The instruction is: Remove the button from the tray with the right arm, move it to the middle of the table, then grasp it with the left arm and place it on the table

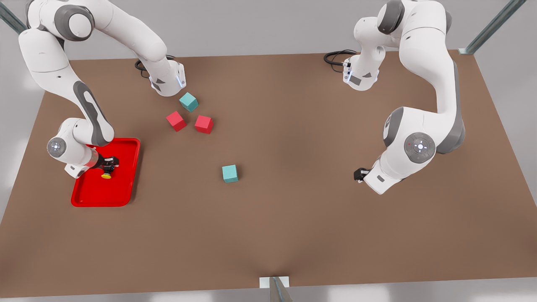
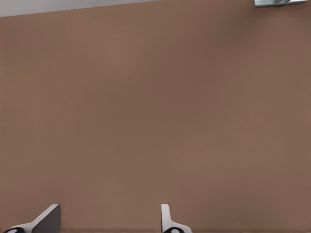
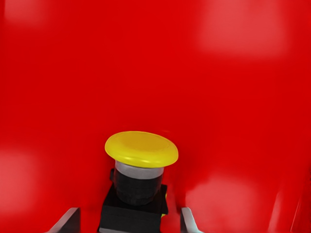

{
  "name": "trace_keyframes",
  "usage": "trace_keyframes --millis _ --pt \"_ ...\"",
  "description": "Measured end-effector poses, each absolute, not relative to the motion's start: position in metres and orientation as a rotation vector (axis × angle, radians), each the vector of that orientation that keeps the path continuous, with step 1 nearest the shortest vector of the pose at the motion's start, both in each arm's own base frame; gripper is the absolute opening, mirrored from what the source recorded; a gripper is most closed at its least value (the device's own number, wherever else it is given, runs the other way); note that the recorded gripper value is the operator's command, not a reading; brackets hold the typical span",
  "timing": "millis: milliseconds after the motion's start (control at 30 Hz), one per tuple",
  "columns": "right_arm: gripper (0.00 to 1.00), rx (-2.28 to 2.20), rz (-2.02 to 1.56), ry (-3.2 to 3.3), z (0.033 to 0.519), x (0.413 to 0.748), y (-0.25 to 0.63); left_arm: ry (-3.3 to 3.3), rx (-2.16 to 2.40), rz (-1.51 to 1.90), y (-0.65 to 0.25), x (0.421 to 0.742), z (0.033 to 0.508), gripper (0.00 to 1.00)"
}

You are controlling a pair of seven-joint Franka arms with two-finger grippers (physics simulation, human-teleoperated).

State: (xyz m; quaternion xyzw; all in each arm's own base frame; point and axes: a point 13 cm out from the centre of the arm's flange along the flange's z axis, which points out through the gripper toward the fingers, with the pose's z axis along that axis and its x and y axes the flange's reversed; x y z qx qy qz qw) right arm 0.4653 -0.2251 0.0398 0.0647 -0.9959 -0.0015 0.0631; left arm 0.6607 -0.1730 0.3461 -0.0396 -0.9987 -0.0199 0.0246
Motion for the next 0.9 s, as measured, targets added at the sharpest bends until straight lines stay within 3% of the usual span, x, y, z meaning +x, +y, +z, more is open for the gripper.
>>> trace_keyframes --millis 100,167,333,367,600,800,900 --pt "0.79 0.195 0.001 -3.013 0.042 0.465 -0.226 -3.09 -0.118 -0.061 -0.173 0.661 0.346 1.0" --pt "0.62 0.196 0.002 -3.014 0.042 0.465 -0.226 -3.089 -0.116 -0.061 -0.173 0.661 0.345 1.0" --pt "0.62 0.2 0.0 -3.014 0.04 0.466 -0.224 -3.088 -0.112 -0.061 -0.173 0.661 0.343 1.0" --pt "0.54 0.201 0.0 -3.014 0.04 0.466 -0.224 -3.089 -0.111 -0.061 -0.173 0.661 0.343 1.0" --pt "0.5 0.199 0.006 -3.021 0.044 0.467 -0.227 -3.09 -0.105 -0.06 -0.173 0.662 0.342 1.0" --pt "0.5 0.244 0.077 -3.021 0.093 0.481 -0.22 -3.092 -0.095 -0.07 -0.168 0.663 0.344 1.0" --pt "0.5 0.356 0.039 -3.046 0.136 0.533 -0.144 -3.092 -0.075 -0.08 -0.158 0.665 0.344 1.0"
